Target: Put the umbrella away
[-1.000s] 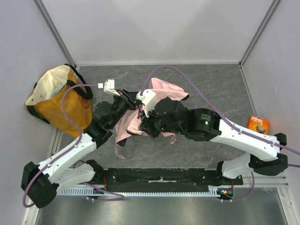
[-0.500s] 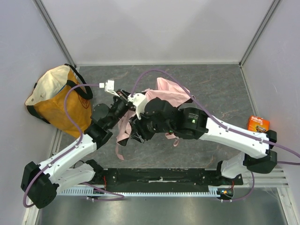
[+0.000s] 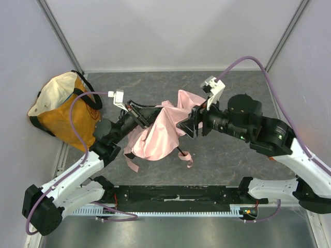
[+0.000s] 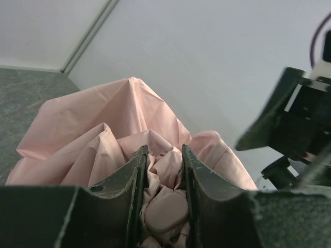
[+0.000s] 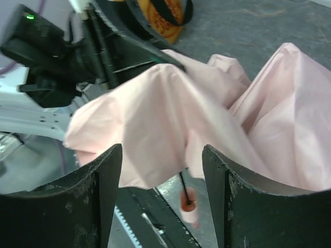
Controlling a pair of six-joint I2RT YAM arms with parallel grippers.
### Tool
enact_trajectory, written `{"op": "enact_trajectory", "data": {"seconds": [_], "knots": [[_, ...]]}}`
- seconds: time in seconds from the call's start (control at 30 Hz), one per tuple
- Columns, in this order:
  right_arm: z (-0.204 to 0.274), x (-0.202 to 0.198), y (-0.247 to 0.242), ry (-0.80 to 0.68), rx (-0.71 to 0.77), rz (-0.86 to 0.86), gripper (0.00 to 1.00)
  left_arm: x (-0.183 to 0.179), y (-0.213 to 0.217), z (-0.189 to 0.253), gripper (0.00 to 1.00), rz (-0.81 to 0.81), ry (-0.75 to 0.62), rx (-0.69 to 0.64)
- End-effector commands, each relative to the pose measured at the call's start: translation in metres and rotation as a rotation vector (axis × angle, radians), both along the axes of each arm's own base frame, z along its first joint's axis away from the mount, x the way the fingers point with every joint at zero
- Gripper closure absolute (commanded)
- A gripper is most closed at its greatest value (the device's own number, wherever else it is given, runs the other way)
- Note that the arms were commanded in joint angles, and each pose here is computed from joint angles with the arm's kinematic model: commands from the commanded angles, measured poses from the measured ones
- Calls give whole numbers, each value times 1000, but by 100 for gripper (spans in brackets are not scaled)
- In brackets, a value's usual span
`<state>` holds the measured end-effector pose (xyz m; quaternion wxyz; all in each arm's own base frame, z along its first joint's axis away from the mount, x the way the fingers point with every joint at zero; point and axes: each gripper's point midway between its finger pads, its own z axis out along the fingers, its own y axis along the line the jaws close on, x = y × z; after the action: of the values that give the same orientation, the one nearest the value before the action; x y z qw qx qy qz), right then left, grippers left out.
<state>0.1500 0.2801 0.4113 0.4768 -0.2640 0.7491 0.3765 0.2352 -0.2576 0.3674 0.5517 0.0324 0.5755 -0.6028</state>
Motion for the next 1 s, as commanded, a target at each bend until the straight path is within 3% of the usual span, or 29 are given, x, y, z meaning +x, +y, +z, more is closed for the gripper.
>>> {"op": "enact_trajectory", "data": {"seconds": [0.0,0.27,0.4,0.7,0.97], "knots": [[-39,21,14,6,-121,43,32,-27,3,42,98,-85,-164,-64],[-29,24,16,-39,-88,45,34,-28,2,42,98,-106,-127,-84],[-31,24,0,-29,-131,-4,26,-22,-1,41,98,-98,-85,-72],[-49,6,29,23,-115,131,8,-14,-4,38,98,-84,-76,-22],[-75,32,40,-33,-178,76,2,-27,-12,42,98,-185,-80,-36]]}}
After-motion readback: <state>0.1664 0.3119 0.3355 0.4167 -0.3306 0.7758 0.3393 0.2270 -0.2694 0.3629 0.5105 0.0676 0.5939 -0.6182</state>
